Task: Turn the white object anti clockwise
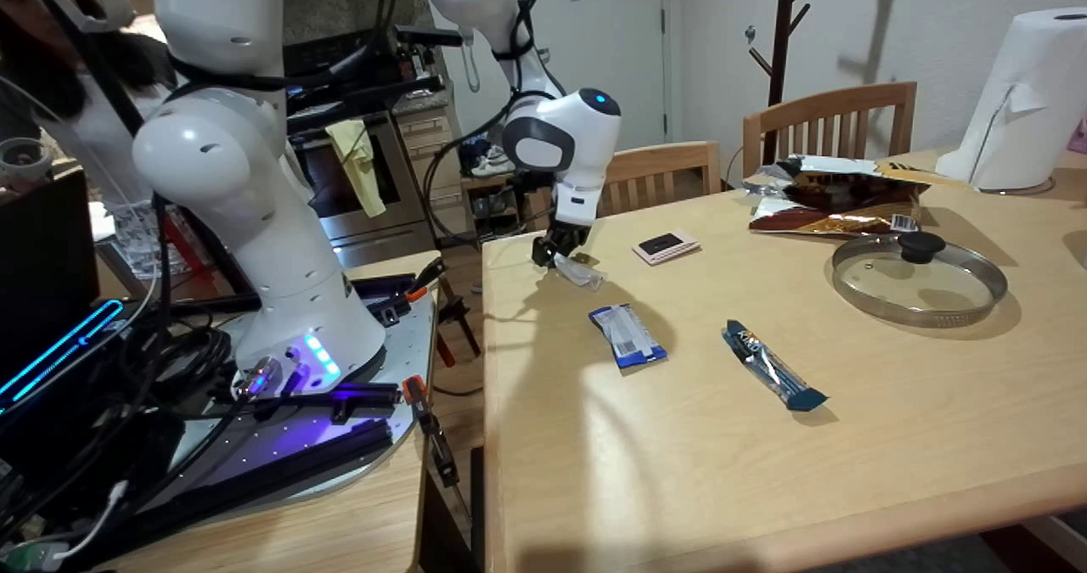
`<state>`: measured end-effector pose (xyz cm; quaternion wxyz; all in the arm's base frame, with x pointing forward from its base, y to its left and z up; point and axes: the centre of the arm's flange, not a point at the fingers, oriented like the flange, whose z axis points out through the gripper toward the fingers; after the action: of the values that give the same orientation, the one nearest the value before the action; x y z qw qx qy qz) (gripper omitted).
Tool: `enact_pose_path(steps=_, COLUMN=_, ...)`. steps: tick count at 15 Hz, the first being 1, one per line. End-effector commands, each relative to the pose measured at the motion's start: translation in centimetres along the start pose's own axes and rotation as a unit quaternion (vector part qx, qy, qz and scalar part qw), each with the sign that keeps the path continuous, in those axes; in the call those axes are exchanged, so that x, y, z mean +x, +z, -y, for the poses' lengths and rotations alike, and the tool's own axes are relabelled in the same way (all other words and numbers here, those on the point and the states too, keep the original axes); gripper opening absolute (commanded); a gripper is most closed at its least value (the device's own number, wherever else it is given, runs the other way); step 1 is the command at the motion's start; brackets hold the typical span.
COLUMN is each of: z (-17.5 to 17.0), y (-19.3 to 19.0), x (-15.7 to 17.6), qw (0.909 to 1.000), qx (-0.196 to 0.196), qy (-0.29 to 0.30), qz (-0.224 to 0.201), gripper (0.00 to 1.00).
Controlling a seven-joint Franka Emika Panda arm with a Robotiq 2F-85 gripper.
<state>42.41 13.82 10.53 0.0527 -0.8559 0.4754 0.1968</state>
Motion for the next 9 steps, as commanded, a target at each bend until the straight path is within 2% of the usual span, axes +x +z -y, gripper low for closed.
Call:
enact_pose_path(steps=1, z=-1.3, y=-0.2, x=-0.3, qw=0.9999, qx=0.007, qy=-0.01, qz=-0.012, gripper=0.01)
enact_pose_path(steps=9, z=-2.5, y=-4.3, x=-0.8, qw=0.997, qx=-0.015, qy=-0.037, qz=-0.067, gripper=0.0)
